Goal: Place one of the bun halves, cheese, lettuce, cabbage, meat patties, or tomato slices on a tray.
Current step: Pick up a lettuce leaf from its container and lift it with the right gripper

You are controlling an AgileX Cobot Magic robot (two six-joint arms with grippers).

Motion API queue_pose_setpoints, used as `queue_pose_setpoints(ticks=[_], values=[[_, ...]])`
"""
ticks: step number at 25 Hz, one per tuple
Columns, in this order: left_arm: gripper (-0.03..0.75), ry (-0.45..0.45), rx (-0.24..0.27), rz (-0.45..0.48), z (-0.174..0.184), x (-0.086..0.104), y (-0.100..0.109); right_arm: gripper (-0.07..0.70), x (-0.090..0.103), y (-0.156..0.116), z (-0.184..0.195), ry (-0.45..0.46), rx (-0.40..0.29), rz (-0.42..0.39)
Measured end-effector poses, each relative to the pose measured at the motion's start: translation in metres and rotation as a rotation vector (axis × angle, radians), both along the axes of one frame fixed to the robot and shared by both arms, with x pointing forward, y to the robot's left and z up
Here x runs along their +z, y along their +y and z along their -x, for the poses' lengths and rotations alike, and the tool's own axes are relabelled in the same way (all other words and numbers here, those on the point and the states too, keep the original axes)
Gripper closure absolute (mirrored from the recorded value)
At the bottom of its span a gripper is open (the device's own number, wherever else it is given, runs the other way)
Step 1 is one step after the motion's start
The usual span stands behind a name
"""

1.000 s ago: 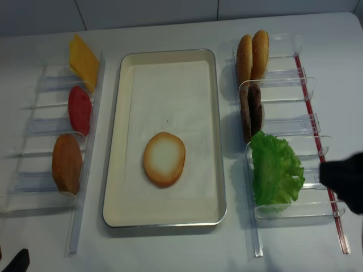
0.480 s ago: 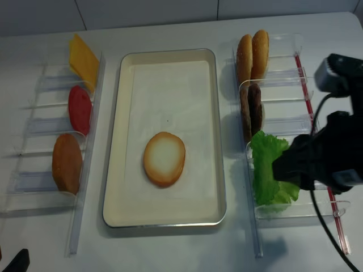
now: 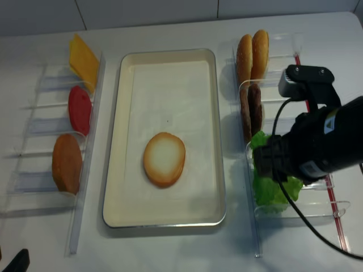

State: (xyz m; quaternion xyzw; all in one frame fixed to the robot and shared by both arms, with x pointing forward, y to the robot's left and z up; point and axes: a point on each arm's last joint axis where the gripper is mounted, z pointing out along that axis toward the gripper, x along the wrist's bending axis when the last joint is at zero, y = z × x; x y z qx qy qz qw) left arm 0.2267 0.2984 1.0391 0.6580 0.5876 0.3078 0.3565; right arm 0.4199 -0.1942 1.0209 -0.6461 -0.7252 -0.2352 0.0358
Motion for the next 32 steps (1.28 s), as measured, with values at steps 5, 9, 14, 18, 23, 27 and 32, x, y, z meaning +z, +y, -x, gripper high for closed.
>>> queue_pose_setpoints(ticks=[5,9,14,18,23,27,32], values=[[0.394,0.000,0.000,0.000,0.000,0.000,0.000,0.312,-0.005,0.004,-0.008,0.015,-0.010,0.000],[0.394,0.000,0.000,0.000,0.000,0.000,0.000,0.512,0.006,0.005,-0.013,-0.008,-0.005,-0.002],[0.394,0.000,0.000,0.000,0.000,0.000,0.000,0.591,0.007,0.003,-0.012,0.012,-0.006,0.030],[0.394,0.000,0.000,0.000,0.000,0.000,0.000,0.591,0.010,0.003,-0.013,0.016,-0.008,0.032],[0.394,0.000,0.000,0.000,0.000,0.000,0.000,0.591,0.042,0.007,-0.016,-0.029,0.007,-0.014],[0.394,0.000,0.000,0.000,0.000,0.000,0.000,0.592,0.064,0.013,-0.015,-0.037,0.033,-0.084],[0.394,0.000,0.000,0.000,0.000,0.000,0.000,0.593,0.072,0.038,-0.013,-0.041,0.132,-0.261]])
